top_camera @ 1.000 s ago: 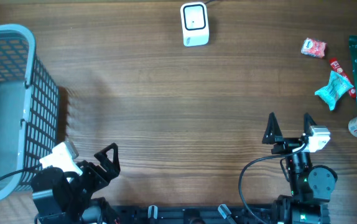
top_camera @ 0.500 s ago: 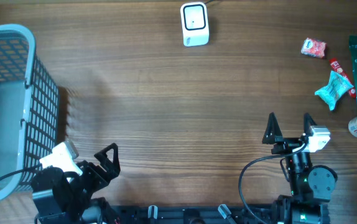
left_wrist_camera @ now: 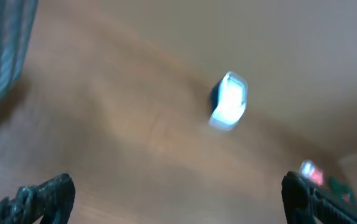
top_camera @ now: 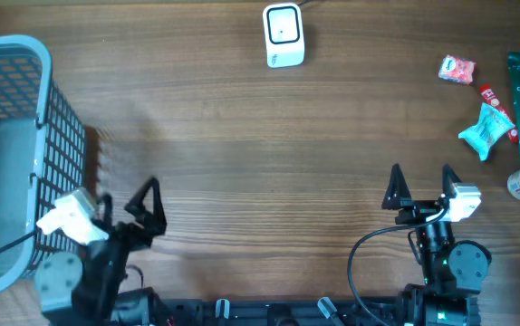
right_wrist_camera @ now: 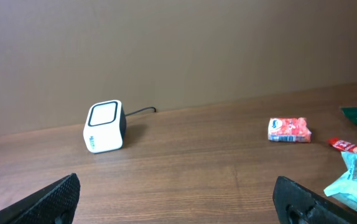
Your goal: Scan the item barcode
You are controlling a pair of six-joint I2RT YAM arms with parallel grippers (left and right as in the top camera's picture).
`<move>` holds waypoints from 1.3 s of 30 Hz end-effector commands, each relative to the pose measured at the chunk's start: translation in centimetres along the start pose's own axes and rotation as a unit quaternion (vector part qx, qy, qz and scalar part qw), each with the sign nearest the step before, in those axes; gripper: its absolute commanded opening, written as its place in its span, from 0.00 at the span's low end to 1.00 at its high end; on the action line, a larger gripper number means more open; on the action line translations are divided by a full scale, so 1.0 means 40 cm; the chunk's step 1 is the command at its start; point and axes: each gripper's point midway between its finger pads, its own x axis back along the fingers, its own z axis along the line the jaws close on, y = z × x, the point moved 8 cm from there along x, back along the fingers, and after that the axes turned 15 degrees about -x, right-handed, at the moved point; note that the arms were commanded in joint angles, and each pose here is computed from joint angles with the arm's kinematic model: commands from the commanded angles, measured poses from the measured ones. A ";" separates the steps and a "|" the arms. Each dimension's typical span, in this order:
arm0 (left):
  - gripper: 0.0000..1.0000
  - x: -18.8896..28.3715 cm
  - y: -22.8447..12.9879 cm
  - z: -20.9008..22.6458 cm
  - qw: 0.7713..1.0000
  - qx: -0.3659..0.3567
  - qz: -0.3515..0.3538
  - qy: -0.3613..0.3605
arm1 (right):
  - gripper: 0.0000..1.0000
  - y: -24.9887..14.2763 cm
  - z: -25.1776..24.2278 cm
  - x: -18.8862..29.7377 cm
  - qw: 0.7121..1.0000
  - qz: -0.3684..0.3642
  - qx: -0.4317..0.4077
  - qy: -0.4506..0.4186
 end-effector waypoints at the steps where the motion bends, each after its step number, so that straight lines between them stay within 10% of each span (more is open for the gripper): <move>1: 1.00 -0.025 -0.001 -0.006 0.993 -0.065 -0.097 -0.037 | 1.00 0.004 0.001 0.001 1.000 -0.007 0.010 -0.001; 7: 1.00 -0.070 -0.026 0.003 0.971 -0.099 -0.210 -0.059 | 1.00 0.004 0.001 0.001 1.000 -0.007 0.010 -0.001; 14: 1.00 -0.139 -0.123 0.041 0.954 -0.238 -0.183 -0.013 | 1.00 0.004 0.001 0.001 1.000 -0.007 0.010 -0.001; 39: 1.00 -0.189 -0.227 0.078 0.968 -0.228 -0.107 0.013 | 1.00 0.004 0.001 0.001 1.000 -0.007 0.010 -0.001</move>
